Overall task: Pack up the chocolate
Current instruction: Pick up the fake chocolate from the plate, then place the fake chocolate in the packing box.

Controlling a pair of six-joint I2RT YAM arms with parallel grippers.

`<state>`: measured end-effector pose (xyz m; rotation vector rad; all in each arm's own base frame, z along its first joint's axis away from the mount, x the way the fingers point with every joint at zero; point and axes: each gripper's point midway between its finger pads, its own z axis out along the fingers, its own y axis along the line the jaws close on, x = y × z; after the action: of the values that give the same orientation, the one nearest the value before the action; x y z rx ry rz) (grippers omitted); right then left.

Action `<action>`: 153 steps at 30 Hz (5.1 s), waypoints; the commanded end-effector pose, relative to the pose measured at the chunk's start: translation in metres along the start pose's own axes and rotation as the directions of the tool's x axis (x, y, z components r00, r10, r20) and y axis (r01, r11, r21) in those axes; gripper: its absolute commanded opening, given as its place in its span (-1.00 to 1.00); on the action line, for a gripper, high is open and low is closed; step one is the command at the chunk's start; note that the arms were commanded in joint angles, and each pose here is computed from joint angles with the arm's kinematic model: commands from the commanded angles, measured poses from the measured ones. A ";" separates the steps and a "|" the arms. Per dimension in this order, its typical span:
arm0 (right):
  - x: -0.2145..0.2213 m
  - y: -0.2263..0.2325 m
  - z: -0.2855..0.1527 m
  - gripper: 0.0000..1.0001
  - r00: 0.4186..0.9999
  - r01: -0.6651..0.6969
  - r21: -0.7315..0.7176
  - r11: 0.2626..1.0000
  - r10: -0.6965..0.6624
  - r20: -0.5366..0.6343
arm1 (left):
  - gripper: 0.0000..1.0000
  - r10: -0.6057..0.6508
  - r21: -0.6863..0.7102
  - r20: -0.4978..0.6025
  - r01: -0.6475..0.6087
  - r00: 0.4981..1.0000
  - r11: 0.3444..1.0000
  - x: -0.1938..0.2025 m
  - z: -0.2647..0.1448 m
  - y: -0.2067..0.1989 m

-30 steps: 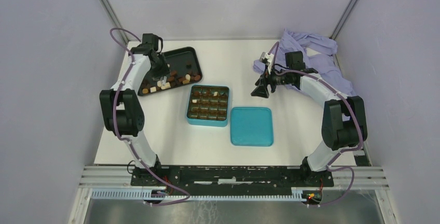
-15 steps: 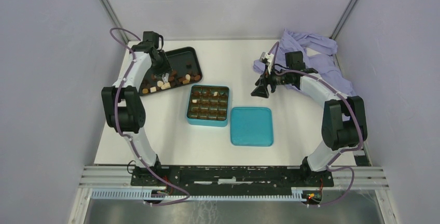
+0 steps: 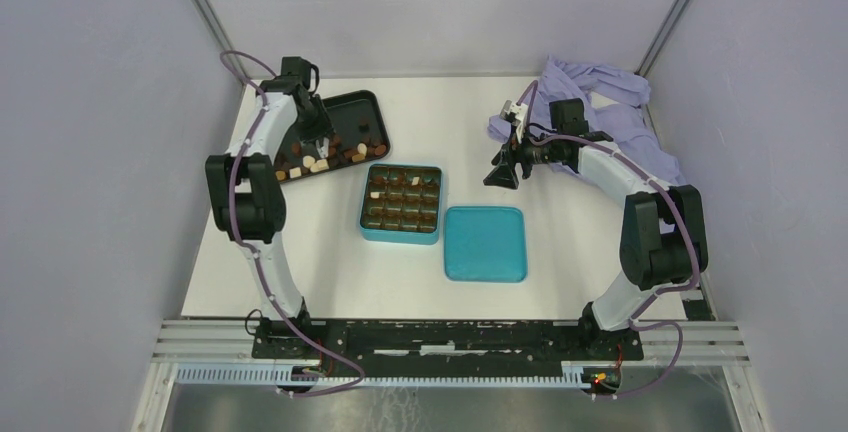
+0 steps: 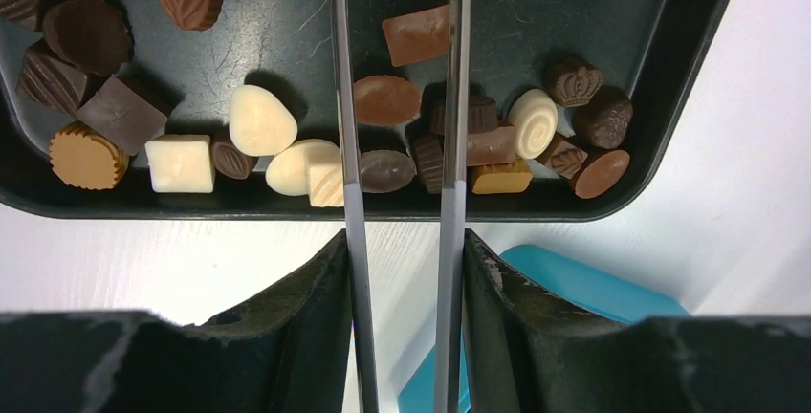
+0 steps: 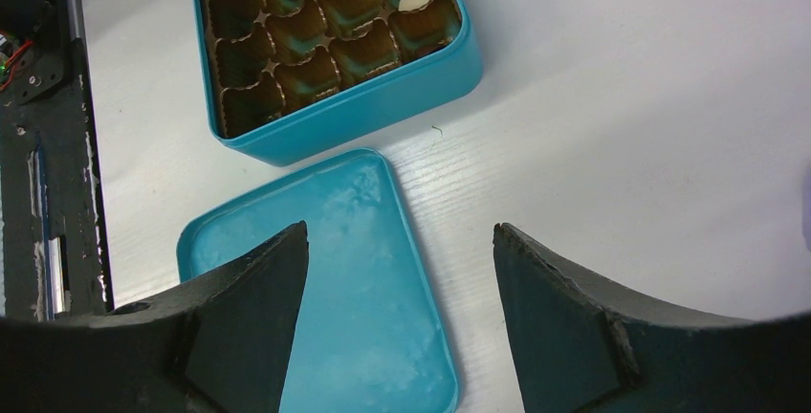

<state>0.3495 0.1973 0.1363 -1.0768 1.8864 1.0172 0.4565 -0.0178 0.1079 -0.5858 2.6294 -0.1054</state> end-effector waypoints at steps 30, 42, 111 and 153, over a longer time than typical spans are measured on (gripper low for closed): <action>-0.005 0.000 0.001 0.53 1.000 0.019 -0.020 1.000 -0.018 0.024 | -0.96 0.049 0.007 0.037 -0.049 0.998 0.999 -0.018 -0.031 -0.001; -0.005 0.001 -0.001 0.54 0.999 0.022 -0.015 1.000 -0.022 0.025 | -0.96 0.051 0.064 0.054 -0.054 0.997 0.996 -0.009 -0.040 -0.005; 0.008 0.003 -0.003 0.55 1.000 0.019 0.025 1.000 -0.019 0.005 | -0.96 -0.012 0.571 0.266 -0.147 0.964 0.808 0.061 -0.194 -0.045; 0.029 -0.005 0.003 0.55 0.999 -0.005 0.038 0.999 0.007 -0.050 | -0.93 0.396 0.361 0.081 -0.397 0.915 0.844 0.213 -0.149 -0.057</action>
<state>0.3420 0.1895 0.1104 -1.0690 1.9527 0.9751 0.2332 -0.1650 0.1661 0.1043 2.5892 -0.5001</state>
